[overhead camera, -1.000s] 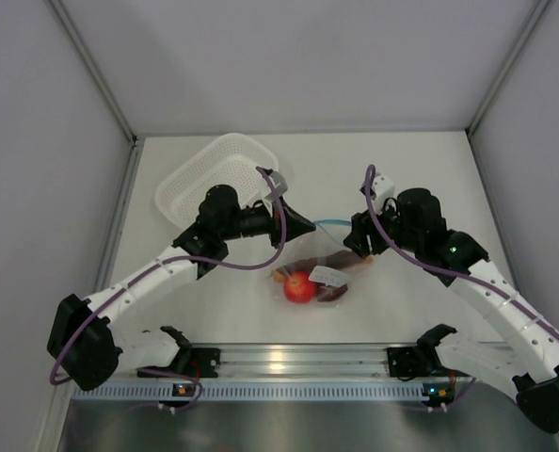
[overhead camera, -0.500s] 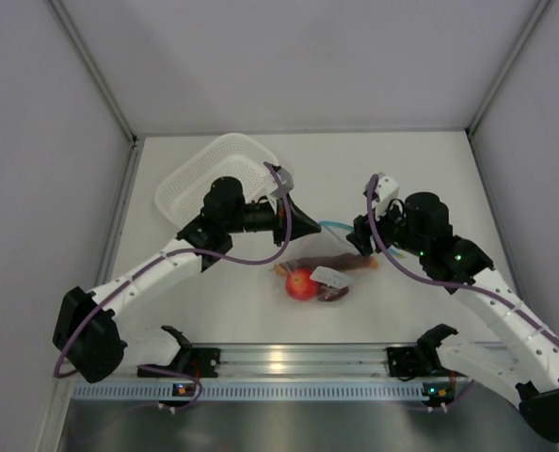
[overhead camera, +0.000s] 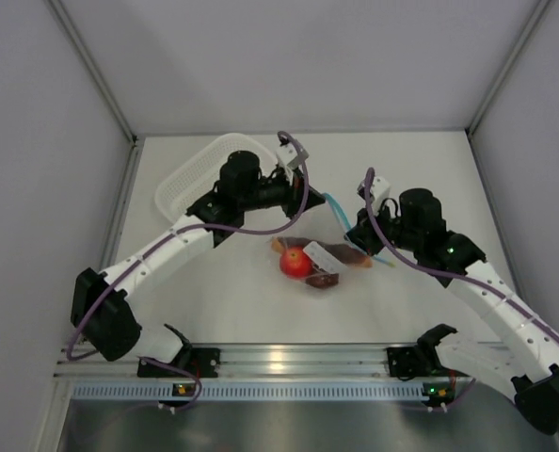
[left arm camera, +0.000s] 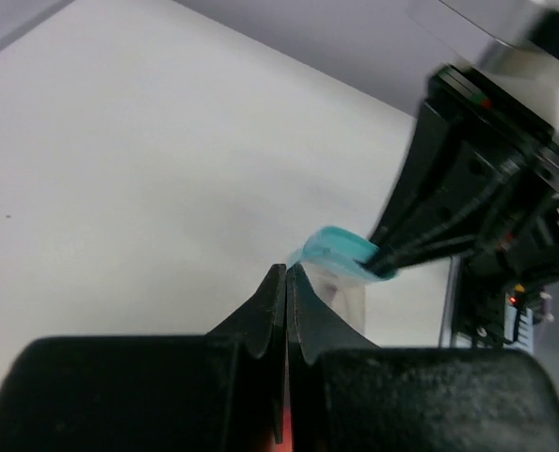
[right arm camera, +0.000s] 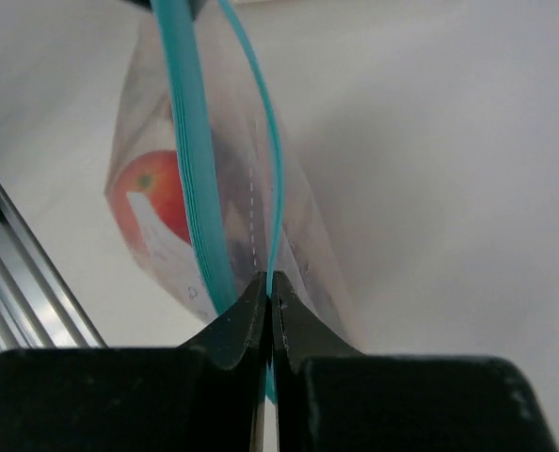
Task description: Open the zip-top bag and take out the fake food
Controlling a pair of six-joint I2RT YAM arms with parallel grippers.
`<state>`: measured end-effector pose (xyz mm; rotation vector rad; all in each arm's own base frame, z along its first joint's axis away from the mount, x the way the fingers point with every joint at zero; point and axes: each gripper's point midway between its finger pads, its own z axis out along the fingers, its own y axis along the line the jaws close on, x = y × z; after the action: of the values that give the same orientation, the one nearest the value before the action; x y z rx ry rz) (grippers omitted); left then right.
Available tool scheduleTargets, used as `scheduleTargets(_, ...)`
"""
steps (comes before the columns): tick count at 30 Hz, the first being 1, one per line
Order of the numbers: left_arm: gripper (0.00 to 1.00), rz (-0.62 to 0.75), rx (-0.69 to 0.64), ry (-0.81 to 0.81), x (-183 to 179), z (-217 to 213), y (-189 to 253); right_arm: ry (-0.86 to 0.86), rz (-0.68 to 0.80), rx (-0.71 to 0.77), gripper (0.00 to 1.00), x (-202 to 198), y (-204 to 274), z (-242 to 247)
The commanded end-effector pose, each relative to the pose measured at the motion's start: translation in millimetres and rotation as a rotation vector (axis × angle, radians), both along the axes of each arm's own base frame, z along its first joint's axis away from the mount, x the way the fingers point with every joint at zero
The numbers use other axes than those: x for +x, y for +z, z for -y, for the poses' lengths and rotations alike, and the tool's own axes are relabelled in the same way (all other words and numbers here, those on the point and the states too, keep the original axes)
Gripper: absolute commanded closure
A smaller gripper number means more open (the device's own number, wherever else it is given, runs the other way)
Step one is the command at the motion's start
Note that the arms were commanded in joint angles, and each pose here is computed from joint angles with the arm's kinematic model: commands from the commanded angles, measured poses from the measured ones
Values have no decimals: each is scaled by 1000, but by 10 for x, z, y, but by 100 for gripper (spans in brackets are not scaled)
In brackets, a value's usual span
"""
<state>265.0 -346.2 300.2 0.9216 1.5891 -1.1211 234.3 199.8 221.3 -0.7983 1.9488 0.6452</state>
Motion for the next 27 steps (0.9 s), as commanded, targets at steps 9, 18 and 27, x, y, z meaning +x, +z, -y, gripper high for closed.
scheduleTargets(9, 100, -217, 145, 239, 975, 153, -210, -220, -155, 362, 100, 28, 459, -126)
scheduleTargets(18, 60, -344, 125, 293, 983, 164, -353, -537, -211, 325, 100, 276, -41, 215)
scheduleTargets(27, 27, -363, 117, 444, 756, 86, -321, -627, -164, 344, 100, 389, 2, 335)
